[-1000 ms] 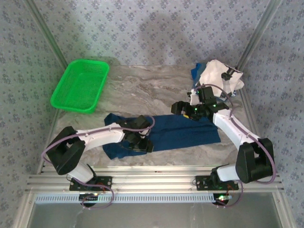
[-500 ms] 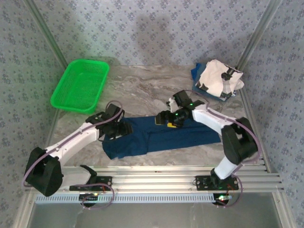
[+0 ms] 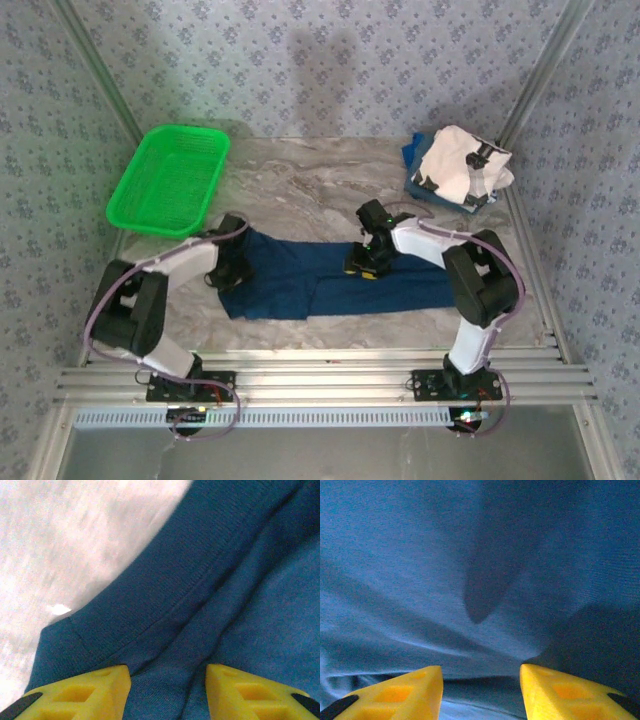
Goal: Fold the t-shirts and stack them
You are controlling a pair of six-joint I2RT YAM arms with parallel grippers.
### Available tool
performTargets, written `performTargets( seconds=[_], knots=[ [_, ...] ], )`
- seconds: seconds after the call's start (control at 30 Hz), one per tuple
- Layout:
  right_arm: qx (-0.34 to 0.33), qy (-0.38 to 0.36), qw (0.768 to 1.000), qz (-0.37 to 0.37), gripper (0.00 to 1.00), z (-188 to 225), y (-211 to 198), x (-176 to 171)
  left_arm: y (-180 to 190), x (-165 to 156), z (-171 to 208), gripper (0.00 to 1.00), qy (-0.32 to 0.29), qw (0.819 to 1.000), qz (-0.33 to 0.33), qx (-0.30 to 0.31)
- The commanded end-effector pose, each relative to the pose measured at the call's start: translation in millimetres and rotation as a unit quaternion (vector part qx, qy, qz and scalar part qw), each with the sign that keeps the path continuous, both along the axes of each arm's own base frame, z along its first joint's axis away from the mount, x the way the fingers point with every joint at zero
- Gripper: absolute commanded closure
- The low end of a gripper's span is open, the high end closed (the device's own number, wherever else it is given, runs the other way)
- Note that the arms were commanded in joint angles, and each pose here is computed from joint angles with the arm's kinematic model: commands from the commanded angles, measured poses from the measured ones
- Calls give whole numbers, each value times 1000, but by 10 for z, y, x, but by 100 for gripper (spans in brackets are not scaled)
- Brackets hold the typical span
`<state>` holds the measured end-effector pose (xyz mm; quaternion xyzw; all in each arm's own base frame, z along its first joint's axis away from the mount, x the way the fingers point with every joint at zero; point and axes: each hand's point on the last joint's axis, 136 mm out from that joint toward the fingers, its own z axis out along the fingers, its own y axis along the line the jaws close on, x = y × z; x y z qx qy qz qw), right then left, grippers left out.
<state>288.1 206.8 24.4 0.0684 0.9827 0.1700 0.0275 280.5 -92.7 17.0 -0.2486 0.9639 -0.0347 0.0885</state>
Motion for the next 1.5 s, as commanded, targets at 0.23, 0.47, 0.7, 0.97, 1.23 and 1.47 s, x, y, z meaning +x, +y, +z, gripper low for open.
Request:
performTargets(
  seconds=[0.23, 0.47, 0.7, 0.97, 1.23, 1.47],
  knots=[
    [-37, 29, 993, -108, 37, -219, -417, -248, -222, 1528, -153, 57, -15, 997, -73, 30],
    [59, 3, 986, -155, 28, 100, -82, -82, -352, 2344, -213, 57, -45, 997, -67, -5],
    [96, -44, 985, -139, 16, 928, -190, -53, -597, 2931, 269, 50, -119, 986, -84, -81],
    [-24, -13, 999, -35, 19, 1069, -832, -612, -816, 2991, 1697, 36, -225, 958, -132, -119],
    [-7, 18, 999, -26, 51, 518, -699, -819, -1328, 2450, 1346, 51, -164, 964, -179, -111],
    [-13, 56, 998, -29, 69, 111, -606, -929, -1344, 2325, 423, 64, -106, 983, -133, -64]
  ],
)
